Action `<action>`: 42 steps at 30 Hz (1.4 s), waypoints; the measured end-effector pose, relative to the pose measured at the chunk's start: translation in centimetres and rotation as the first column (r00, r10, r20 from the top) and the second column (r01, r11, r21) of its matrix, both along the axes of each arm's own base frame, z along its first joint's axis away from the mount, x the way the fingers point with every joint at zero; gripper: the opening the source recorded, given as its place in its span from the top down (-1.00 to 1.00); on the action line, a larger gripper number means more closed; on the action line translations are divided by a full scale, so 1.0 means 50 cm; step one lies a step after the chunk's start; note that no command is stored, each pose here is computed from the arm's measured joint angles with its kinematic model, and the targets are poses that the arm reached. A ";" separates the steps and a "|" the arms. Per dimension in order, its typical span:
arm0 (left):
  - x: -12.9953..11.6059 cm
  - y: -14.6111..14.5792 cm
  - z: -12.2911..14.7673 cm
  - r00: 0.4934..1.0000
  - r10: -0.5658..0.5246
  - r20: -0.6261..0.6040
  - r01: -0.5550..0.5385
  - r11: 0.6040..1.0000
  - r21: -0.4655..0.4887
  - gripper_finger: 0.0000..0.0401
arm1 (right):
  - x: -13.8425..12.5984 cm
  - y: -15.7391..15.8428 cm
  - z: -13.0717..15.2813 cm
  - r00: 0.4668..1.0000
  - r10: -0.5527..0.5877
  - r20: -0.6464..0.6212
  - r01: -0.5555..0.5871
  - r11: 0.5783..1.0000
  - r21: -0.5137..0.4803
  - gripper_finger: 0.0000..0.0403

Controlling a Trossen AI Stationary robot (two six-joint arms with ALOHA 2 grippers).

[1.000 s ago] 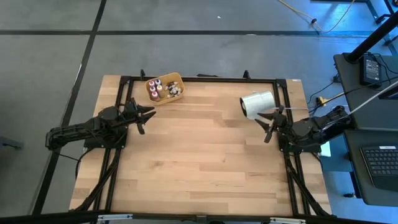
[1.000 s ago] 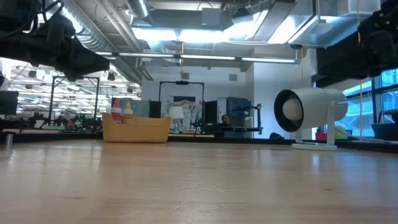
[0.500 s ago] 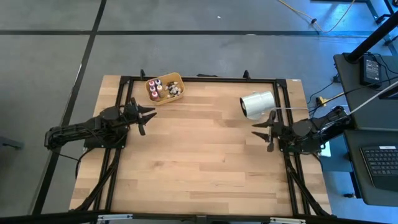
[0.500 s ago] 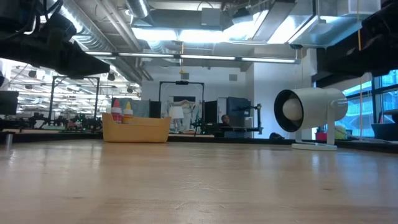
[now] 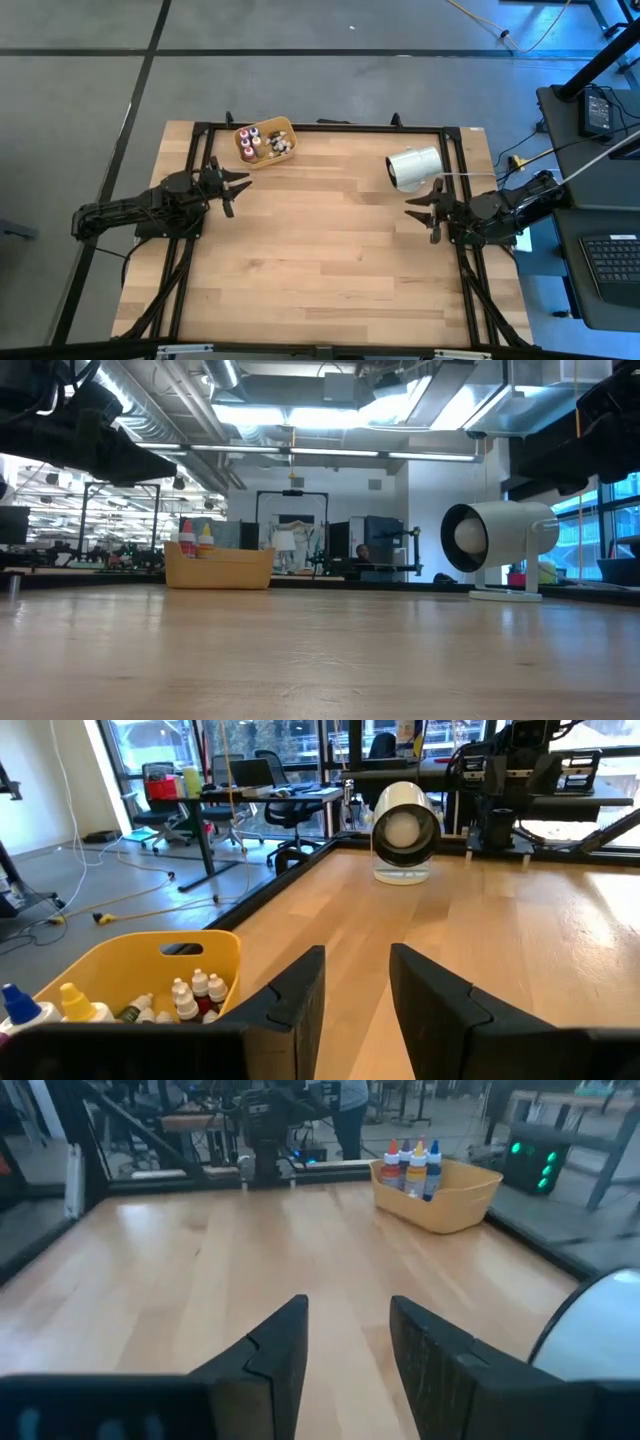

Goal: Pick & Place food coloring
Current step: Return to Home Position

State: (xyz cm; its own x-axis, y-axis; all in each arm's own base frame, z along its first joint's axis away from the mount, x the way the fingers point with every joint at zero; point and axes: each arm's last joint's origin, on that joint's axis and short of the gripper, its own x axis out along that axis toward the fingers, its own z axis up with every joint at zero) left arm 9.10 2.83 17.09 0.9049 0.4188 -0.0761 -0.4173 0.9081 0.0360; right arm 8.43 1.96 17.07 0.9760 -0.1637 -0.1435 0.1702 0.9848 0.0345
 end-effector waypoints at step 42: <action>0.000 0.000 0.000 1.000 0.000 -0.001 0.000 1.000 0.000 0.44 | 0.000 0.020 -0.002 0.931 0.360 -0.053 -0.364 0.919 -0.151 0.28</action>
State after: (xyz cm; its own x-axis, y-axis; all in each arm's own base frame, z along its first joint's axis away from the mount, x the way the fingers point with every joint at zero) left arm 9.10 2.83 17.09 0.9048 0.4189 -0.0766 -0.4173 0.9081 0.0365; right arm 8.41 2.95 16.99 0.9695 0.1781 -0.1686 -0.2000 0.9720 -0.1233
